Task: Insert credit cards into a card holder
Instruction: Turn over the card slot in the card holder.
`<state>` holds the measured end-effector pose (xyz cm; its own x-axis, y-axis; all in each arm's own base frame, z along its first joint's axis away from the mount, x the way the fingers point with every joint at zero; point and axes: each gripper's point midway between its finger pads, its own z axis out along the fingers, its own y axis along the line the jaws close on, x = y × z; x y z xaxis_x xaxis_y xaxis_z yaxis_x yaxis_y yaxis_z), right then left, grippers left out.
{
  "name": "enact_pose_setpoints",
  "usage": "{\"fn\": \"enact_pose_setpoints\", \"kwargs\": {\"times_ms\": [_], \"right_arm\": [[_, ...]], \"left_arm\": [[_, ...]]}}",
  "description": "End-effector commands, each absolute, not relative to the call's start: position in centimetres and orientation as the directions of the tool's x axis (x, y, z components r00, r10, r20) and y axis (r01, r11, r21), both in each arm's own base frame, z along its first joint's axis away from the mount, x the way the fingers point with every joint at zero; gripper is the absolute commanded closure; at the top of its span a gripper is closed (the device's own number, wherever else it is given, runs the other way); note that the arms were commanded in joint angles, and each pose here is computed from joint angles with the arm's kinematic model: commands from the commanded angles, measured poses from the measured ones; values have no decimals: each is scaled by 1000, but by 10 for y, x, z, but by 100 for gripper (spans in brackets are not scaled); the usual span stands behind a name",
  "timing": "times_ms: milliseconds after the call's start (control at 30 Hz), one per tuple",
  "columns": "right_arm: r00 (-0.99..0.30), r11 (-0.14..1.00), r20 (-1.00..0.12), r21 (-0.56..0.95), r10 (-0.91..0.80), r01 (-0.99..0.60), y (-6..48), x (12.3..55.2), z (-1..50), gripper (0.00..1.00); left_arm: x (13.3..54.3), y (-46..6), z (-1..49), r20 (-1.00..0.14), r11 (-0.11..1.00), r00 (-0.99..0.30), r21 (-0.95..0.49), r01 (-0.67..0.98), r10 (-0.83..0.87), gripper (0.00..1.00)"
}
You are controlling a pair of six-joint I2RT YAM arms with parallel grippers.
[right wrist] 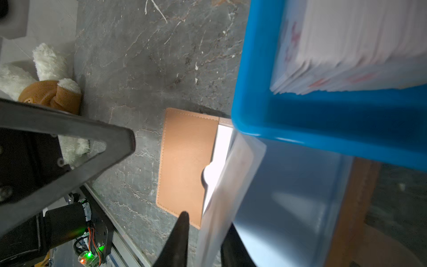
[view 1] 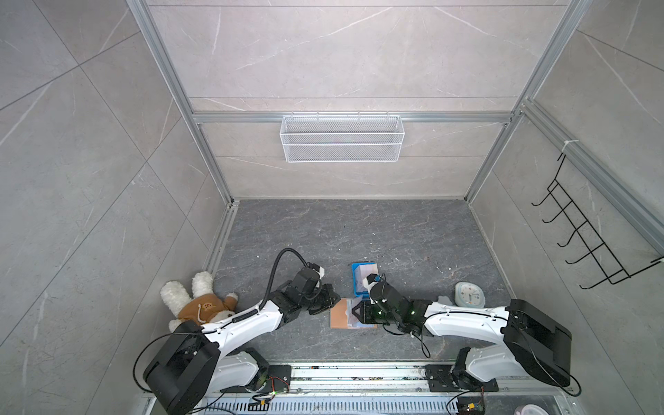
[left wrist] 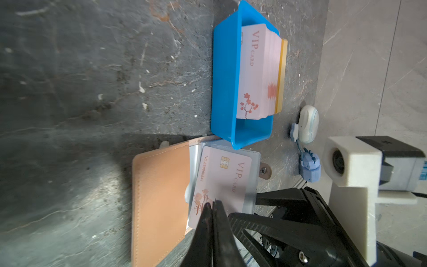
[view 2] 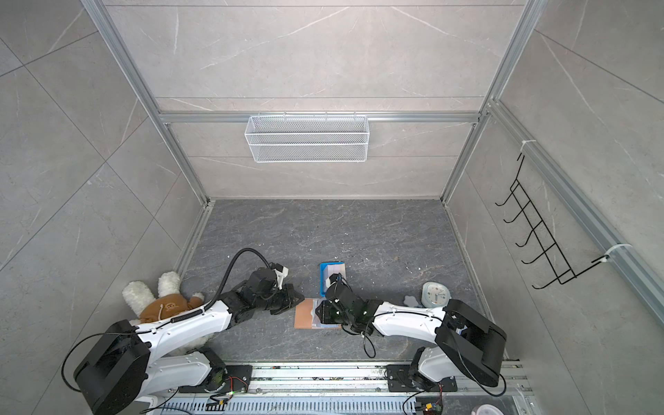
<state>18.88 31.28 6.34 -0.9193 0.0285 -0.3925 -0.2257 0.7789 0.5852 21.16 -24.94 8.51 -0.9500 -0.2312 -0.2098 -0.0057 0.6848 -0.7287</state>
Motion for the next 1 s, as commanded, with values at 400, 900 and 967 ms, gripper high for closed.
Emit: {"fn": "enact_pose_setpoints", "kwargs": {"times_ms": [400, 900, 967], "right_arm": [[-901, 806, -427, 506, -77, -308, 354, 189, 71, 70], [-866, 844, -490, 419, -100, -334, 345, 199, 86, 71], [-855, 859, -508, 386, -106, -336, 337, 201, 92, 71]], "left_arm": [[210, -226, 102, -293, 634, -925, -770, 77, -243, 94], [218, -231, 103, -287, 644, -926, -762, 66, -245, 96], [219, -236, 104, -291, 640, -928, -765, 80, -232, 96]]}}
